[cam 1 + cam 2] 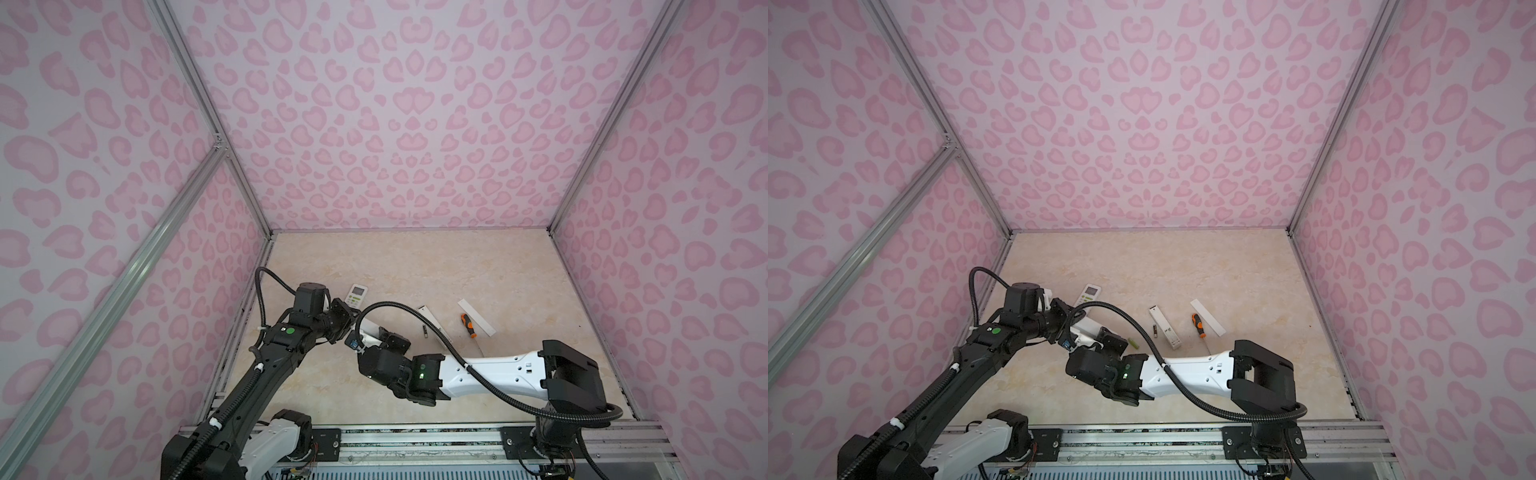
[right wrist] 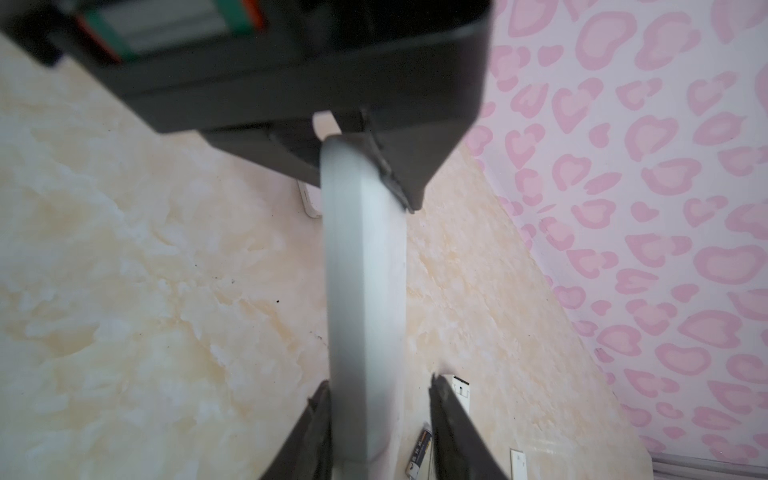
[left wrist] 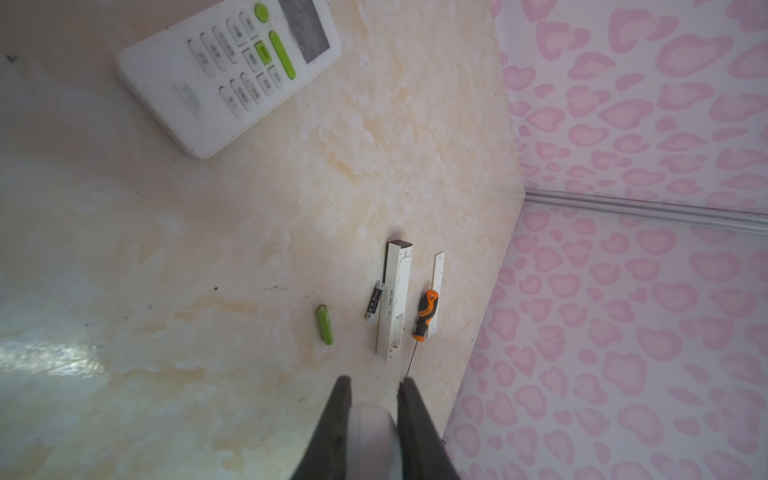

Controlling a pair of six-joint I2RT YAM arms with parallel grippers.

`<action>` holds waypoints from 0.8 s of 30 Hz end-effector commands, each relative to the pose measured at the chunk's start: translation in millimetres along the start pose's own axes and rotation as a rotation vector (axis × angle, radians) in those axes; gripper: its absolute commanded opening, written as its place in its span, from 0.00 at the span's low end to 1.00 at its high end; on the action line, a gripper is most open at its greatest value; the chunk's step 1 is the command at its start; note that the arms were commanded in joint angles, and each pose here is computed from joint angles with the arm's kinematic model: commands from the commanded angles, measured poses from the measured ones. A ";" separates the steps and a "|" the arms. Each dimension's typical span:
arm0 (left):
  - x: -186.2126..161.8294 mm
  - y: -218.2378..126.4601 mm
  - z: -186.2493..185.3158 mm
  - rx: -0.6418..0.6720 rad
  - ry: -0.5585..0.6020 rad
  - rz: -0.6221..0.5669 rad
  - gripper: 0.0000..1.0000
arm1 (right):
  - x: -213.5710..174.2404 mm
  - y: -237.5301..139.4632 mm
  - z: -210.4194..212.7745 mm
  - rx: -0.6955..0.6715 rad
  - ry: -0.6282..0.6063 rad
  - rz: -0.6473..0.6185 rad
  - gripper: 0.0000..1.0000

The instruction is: Unload the batteries from the remote control

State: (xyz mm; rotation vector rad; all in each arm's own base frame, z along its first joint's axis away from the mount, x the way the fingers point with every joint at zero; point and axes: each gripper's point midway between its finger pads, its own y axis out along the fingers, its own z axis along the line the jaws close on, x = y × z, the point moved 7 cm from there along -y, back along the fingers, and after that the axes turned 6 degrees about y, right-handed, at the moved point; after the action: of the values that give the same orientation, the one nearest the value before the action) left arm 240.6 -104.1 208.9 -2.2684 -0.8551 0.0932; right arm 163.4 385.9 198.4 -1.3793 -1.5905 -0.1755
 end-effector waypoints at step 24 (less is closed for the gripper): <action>6.3 -25.7 3.2 -0.295 0.275 -0.314 0.04 | -30.6 19.9 -77.4 0.658 1.330 0.082 0.64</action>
State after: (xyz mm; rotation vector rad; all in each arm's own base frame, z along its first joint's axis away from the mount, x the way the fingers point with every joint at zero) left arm 226.1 -81.9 210.4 -2.2567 -1.0636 -0.4072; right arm 221.6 306.7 197.3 -0.6862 -0.4745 -0.4146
